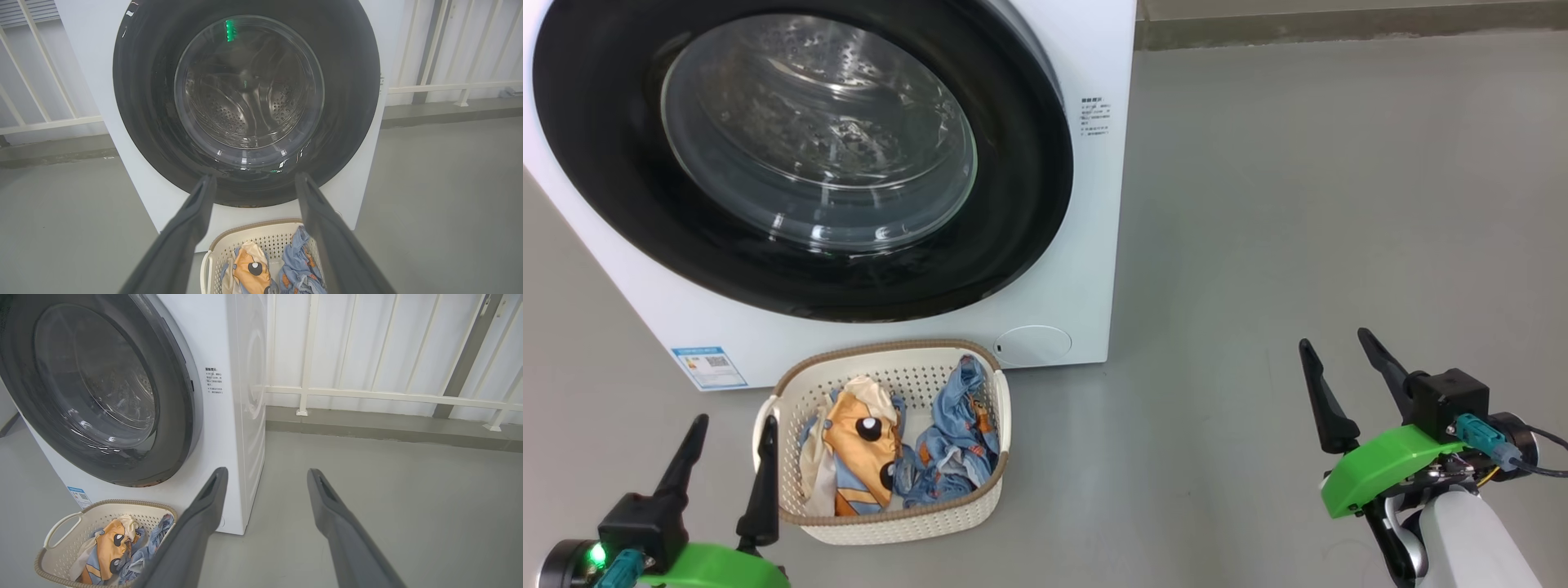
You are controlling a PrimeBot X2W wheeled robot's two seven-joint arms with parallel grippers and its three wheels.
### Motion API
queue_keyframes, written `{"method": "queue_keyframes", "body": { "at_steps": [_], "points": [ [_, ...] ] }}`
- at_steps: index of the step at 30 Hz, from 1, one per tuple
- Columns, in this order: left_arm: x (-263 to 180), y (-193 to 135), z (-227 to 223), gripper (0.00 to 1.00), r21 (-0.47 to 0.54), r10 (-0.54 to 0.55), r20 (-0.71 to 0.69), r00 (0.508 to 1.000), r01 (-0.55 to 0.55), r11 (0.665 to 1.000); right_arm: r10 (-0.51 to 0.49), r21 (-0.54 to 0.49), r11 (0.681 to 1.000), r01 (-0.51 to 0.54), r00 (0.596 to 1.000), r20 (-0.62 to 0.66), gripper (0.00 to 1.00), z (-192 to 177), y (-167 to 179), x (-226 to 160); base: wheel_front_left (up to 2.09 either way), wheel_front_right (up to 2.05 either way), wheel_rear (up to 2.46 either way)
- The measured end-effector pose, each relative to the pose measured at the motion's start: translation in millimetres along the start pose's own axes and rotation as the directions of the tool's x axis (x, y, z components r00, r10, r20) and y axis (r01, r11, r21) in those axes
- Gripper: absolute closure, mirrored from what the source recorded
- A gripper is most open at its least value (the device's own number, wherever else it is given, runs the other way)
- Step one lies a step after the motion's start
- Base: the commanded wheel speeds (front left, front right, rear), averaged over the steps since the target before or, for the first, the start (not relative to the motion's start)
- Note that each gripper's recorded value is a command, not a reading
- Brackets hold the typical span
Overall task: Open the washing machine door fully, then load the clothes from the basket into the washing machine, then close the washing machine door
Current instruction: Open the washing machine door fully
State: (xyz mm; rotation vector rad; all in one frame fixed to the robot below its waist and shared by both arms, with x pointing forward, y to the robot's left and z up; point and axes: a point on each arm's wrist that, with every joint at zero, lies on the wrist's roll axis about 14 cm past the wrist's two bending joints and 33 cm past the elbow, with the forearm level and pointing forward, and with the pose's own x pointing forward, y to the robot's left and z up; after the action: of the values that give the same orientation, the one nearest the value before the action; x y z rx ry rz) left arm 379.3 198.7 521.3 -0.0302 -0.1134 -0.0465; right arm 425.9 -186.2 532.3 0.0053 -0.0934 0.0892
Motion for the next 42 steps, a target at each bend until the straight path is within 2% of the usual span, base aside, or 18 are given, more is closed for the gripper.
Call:
{"method": "queue_keyframes", "body": {
  "at_steps": [11,22,27,33,38,39,40,42],
  "points": [
    [-0.4,0.8,1.9,0.00,-0.012,0.013,0.009,1.000,-0.013,1.000,0.002,0.035,0.999,-0.002,1.000,0.015,0.00,3.6,2.7,9.8,0.00,0.00,0.00],
    [-10.1,8.7,-10.6,0.00,-0.021,0.053,-0.027,0.998,-0.054,0.998,0.048,0.085,0.994,-0.064,0.983,0.177,0.00,66.4,18.3,63.8,0.00,0.00,0.00],
    [-10.8,14.1,-15.1,0.00,-0.022,0.073,-0.040,0.997,-0.074,0.997,0.055,0.139,0.986,-0.091,0.968,0.243,0.00,92.1,24.7,88.3,0.00,0.00,0.00],
    [-11.1,19.0,-21.7,0.00,-0.023,0.094,-0.060,0.994,-0.096,0.995,0.003,0.268,0.960,-0.084,0.957,0.290,0.00,108.7,17.5,114.5,0.00,0.00,0.00],
    [-5.4,24.5,-22.8,0.00,-0.019,0.110,-0.061,0.992,-0.112,0.994,-0.085,0.448,0.893,-0.046,0.960,0.267,0.00,101.5,2.2,133.7,0.00,0.00,0.00],
    [-5.0,25.3,-23.8,0.00,-0.017,0.113,-0.064,0.992,-0.114,0.993,-0.097,0.480,0.877,-0.039,0.962,0.254,0.09,98.0,0.4,137.2,0.00,0.00,0.00],
    [-5.0,26.3,-25.4,0.00,-0.016,0.115,-0.069,0.991,-0.117,0.993,-0.114,0.515,0.857,-0.028,0.963,0.243,0.53,93.6,-2.7,140.2,0.00,0.00,0.00],
    [-5.0,27.9,-28.4,0.00,-0.014,0.121,-0.078,0.990,-0.122,0.992,-0.142,0.591,0.807,-0.007,0.968,0.205,1.00,82.4,-6.8,146.2,0.00,0.00,0.00]
  ]
}}
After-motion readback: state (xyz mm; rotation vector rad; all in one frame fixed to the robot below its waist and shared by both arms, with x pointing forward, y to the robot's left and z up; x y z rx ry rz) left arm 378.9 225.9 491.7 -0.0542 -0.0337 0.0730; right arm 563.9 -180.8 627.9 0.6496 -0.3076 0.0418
